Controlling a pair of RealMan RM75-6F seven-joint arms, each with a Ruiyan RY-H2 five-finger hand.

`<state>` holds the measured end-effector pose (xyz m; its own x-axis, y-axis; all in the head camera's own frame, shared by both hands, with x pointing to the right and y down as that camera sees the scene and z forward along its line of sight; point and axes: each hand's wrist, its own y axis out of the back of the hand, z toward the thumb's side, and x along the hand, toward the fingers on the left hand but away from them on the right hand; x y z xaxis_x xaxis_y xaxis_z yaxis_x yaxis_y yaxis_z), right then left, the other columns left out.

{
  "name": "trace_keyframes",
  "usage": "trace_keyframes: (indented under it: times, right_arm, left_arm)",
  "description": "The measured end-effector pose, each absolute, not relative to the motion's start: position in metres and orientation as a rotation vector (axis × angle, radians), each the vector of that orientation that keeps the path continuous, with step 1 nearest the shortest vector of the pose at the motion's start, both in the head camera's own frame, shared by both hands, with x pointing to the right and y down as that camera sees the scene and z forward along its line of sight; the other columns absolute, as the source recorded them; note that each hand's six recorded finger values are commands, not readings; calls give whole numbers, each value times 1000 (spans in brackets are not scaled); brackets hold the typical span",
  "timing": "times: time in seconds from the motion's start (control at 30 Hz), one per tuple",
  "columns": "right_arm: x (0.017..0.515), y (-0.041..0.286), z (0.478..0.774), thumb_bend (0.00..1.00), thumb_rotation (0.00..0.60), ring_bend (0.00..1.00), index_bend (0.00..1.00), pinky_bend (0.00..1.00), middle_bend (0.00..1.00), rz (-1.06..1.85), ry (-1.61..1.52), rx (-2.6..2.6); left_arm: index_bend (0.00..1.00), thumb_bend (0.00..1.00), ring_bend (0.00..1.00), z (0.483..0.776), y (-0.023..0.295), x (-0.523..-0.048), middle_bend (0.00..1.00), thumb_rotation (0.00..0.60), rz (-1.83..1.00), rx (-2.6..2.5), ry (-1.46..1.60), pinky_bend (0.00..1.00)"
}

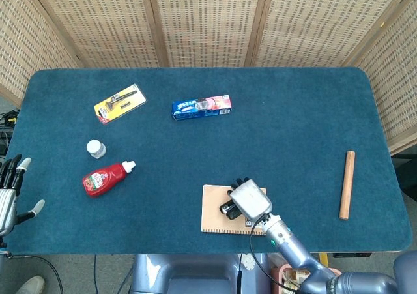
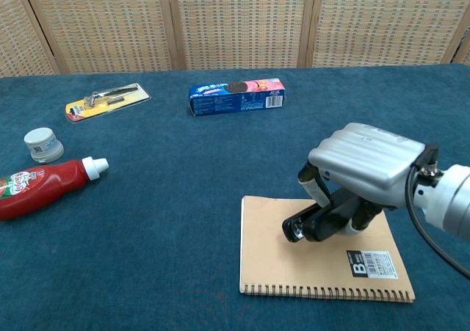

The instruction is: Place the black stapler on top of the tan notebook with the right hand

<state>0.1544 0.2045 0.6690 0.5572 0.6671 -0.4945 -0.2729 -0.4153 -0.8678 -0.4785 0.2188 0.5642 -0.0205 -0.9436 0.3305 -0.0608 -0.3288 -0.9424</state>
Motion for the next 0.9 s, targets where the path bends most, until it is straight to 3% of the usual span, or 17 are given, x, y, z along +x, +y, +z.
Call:
trace_keyframes:
  times: [0.6, 0.9]
  right_arm:
    - [145, 226, 688, 164, 600, 421, 717, 563, 526, 1137, -200, -1706]
    - [141, 223, 690, 156, 600, 294, 615, 436, 334, 1149, -178, -1686]
  left_arm:
    - [33, 209, 0, 561, 220, -477, 0, 600, -1436, -1485, 1102, 0]
    - [34, 209, 0, 559, 219, -478, 0, 600, -1432, -1480, 1108, 0]
